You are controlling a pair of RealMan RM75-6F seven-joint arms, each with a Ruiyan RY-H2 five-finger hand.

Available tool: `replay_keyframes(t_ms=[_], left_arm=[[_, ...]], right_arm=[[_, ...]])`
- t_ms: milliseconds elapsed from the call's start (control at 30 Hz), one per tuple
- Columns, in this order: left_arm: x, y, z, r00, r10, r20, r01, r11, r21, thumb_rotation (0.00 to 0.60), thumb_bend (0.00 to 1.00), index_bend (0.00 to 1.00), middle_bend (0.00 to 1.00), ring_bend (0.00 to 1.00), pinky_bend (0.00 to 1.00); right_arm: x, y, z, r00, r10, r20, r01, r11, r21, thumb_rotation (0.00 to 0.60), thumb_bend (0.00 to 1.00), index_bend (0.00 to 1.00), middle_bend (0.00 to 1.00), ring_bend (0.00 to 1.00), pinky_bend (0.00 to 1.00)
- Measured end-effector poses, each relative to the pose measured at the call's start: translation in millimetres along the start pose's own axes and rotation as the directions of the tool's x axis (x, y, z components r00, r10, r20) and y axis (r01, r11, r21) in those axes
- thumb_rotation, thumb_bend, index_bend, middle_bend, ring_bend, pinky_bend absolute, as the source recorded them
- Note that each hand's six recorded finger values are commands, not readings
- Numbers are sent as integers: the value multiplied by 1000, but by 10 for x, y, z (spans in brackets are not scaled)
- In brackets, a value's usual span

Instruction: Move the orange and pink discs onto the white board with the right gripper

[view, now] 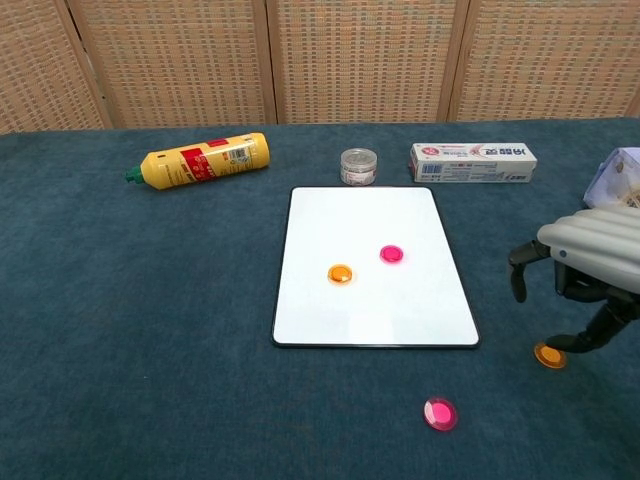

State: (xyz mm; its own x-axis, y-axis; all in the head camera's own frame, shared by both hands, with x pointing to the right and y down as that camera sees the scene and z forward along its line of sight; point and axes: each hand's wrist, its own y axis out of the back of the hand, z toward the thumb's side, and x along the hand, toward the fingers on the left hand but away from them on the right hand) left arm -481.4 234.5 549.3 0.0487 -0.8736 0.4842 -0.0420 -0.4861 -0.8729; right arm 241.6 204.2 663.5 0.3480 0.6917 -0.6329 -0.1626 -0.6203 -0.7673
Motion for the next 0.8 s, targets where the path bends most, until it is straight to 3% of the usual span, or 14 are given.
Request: replay_keyframes(t_ms=[633, 800], left_arm=[[6, -7, -3, 1000, -2, -2, 2, 1000, 2, 600, 0, 0, 0, 0, 0], [9, -7, -2, 1000, -1, -3, 1, 1000, 2, 600, 0, 0, 0, 0, 0]], right_arm=[[-80, -327, -88, 991, 117, 59, -116, 993, -19, 600, 260, 441, 993, 945, 1000], [-89, -341, -72, 991, 123, 57, -122, 992, -22, 600, 310, 441, 993, 945, 1000]])
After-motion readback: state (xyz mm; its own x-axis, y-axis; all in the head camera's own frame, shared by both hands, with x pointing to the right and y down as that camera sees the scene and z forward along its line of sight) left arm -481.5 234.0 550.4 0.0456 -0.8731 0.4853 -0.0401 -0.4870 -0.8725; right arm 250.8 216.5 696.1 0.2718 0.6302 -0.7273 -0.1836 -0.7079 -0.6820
